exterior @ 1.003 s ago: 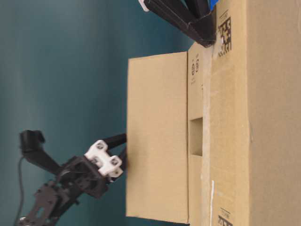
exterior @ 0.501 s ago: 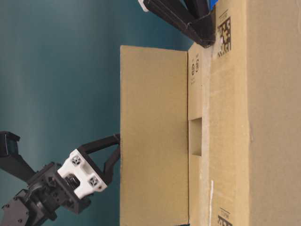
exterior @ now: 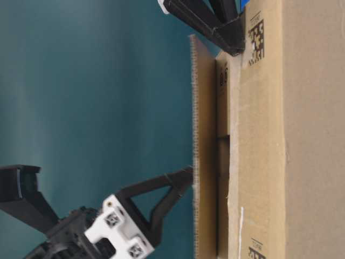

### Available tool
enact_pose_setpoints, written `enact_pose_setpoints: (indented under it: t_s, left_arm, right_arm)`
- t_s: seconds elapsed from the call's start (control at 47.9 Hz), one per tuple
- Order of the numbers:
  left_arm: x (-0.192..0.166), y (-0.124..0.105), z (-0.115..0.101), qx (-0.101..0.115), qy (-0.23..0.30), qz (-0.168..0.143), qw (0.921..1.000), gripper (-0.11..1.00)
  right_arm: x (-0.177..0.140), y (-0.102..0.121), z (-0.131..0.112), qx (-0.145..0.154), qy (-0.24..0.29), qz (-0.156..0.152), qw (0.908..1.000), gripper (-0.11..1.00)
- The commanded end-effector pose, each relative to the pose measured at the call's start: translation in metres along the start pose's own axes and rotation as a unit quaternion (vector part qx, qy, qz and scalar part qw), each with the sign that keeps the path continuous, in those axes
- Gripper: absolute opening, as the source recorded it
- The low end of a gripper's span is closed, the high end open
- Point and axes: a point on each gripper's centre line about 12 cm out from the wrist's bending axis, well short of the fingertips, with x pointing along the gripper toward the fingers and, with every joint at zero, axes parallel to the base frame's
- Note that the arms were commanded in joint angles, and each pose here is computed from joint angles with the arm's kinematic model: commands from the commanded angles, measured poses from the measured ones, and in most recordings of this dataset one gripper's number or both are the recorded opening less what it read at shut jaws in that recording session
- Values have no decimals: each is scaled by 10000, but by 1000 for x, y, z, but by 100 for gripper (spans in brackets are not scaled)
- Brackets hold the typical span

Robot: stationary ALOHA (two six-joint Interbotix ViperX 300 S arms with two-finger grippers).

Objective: Close the cardboard box.
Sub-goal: 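Fold the back flap forward over the box with the left gripper, then press both grippers on the closed top flaps to hold them shut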

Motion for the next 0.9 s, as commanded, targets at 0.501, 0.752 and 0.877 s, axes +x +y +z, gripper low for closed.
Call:
enact_pose_setpoints:
  t_s: [0.501,0.752,0.877]
  left_arm:
    - [18,-5,-39,-524,-173,-41,9985,0]
    - [18,-5,-38,-516,-227,-42,9984,0]
    - [18,-5,-38,-516,-227,-42,9984,0]
  right_arm:
    - [1,-12,13,100,-202,-177,9996,0]
    - [1,-23,16,175,-254,-341,9989,0]
    - [1,-27,15,197,-240,-390,9988,0]
